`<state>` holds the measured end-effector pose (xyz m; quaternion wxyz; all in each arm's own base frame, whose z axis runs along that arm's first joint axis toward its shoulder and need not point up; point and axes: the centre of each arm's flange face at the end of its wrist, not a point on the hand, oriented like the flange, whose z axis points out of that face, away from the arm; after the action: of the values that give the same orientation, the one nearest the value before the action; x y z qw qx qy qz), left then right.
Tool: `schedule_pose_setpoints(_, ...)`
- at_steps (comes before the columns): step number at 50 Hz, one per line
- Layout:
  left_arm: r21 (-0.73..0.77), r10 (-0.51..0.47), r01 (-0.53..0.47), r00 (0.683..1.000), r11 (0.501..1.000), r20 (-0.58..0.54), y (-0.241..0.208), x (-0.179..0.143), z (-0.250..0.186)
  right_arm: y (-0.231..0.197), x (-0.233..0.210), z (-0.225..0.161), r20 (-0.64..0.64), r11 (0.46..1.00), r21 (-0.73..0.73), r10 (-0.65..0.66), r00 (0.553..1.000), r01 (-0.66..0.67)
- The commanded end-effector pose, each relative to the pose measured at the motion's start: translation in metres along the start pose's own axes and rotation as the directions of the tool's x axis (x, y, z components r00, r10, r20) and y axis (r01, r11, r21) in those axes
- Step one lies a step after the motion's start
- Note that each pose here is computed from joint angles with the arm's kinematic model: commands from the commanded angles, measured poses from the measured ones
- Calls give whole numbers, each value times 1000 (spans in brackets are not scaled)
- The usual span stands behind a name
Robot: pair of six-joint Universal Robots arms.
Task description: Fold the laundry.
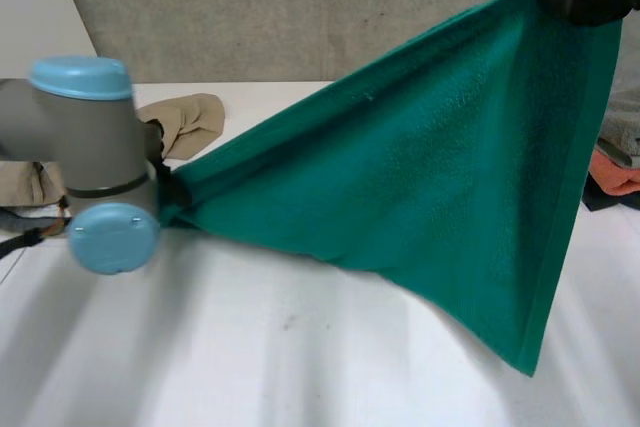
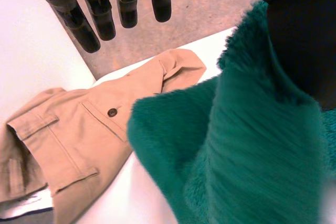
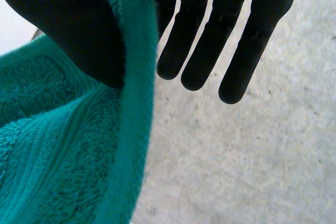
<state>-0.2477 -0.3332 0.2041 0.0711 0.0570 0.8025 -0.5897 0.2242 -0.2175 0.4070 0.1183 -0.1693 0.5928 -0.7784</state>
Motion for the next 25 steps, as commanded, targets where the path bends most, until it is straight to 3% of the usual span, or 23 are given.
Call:
schedule_pose_setpoints(1,13,123,-123,987,992,-99,0,-27,-1,18,3,16,1,998,-61,-11,1000,12)
schedule_pose_setpoints(9,46,346,-344,918,938,-196,20,-49,18,37,3,21,13,989,-120,-87,996,88)
schedule_pose_setpoints(16,31,432,-437,873,899,-225,26,-60,20,64,1,28,56,959,-210,-180,982,188)
schedule_pose_setpoints(19,29,487,-496,838,868,-247,25,-63,18,88,0,28,124,904,-309,-271,955,296)
schedule_pose_setpoints(25,38,617,-642,717,766,-326,21,-69,13,135,-2,19,338,701,-478,-410,847,529)
